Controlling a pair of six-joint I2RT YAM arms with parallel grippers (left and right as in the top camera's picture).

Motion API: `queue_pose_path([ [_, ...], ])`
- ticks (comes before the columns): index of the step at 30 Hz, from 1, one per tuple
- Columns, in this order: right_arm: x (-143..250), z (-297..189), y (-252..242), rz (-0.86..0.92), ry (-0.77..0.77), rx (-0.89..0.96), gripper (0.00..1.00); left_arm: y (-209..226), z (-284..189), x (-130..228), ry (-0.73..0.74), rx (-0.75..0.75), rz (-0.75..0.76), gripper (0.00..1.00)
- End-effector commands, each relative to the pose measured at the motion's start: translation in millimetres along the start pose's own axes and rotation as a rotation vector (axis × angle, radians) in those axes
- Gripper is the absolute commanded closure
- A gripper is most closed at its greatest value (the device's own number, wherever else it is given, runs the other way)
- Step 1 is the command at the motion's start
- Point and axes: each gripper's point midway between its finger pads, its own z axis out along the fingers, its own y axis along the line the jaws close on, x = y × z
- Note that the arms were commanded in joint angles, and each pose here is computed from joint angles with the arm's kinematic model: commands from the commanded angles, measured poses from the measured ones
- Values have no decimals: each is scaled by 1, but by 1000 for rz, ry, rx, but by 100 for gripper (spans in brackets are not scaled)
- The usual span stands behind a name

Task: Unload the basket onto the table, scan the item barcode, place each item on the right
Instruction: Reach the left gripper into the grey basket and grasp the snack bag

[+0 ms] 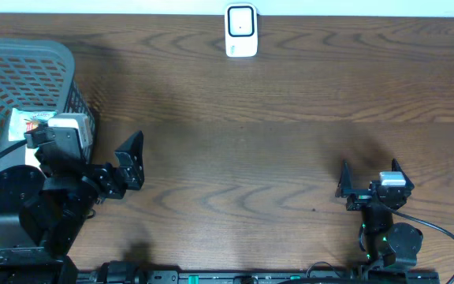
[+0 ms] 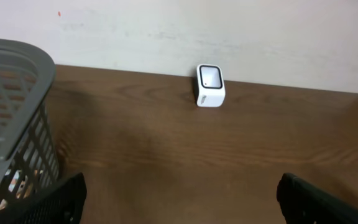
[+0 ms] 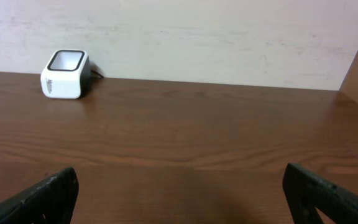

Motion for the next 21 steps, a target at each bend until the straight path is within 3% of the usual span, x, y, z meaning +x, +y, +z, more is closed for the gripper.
queue_pose_path([
  [1,0,0,-1,13,0,5,1,-2,1,-4,-2,11,0,2],
  [6,0,0,-1,13,0,5,1,43,-4,-30,-47,-265,-95,2],
  [13,0,0,-1,13,0,5,1,104,13,-56,78,-499,-307,2],
  [17,0,0,-1,13,0,5,1,163,20,-47,149,-648,-521,2],
  [21,0,0,-1,13,0,5,1,213,32,-18,242,-641,-722,2],
])
